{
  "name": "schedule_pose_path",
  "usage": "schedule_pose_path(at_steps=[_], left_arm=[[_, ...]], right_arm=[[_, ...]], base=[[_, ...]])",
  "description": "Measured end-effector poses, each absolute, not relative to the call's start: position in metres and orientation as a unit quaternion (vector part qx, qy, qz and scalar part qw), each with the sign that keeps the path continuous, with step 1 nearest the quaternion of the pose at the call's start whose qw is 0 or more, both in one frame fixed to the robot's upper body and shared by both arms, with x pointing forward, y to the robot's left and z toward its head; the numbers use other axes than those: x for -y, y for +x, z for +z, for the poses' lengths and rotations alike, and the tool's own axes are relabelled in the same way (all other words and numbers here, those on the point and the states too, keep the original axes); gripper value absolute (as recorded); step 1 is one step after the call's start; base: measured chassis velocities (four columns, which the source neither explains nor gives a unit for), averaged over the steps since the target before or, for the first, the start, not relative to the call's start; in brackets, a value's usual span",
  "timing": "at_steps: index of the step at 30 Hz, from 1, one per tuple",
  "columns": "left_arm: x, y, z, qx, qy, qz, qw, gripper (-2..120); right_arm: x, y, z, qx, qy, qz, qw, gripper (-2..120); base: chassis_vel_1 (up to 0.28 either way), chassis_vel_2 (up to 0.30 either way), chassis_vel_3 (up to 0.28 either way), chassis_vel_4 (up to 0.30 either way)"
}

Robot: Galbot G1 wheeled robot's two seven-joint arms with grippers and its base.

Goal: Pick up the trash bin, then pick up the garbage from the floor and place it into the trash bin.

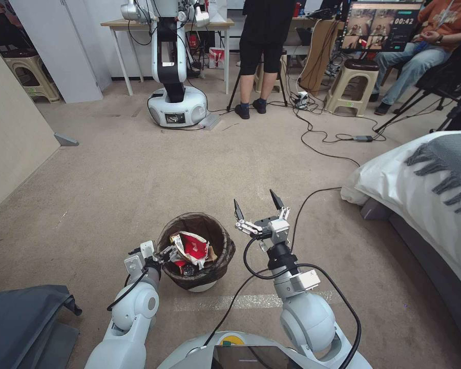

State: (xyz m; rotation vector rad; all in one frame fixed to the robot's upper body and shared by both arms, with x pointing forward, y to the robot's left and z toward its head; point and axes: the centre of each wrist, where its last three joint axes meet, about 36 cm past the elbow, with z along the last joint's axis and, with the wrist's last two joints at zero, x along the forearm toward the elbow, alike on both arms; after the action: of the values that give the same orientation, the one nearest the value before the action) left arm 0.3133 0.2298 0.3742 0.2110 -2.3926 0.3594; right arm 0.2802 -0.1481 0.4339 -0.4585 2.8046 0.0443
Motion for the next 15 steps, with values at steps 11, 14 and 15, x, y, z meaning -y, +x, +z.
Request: schedule_pose_path(at_steps=[11,14,15], left_arm=[[-0.224,0.302,0.402,0.949,0.061,0.115,0.289,100],[-0.221,0.292,0.433,0.97,0.057,0.094,0.219,100],[-0.22,0.29,0.44,0.975,0.056,0.087,0.197,100]], right_arm=[[0.148,0.281,0.433,-0.975,-0.164,0.012,0.152,100],[0.148,0.283,0.433,-0.974,-0.164,0.011,0.153,100],[0.148,0.283,0.433,-0.974,-0.164,0.012,0.154,100]], base=[[0.0,0.0,0.0,0.0],[0.0,0.0,0.0,0.0],[0.0,0.0,0.0,0.0]])
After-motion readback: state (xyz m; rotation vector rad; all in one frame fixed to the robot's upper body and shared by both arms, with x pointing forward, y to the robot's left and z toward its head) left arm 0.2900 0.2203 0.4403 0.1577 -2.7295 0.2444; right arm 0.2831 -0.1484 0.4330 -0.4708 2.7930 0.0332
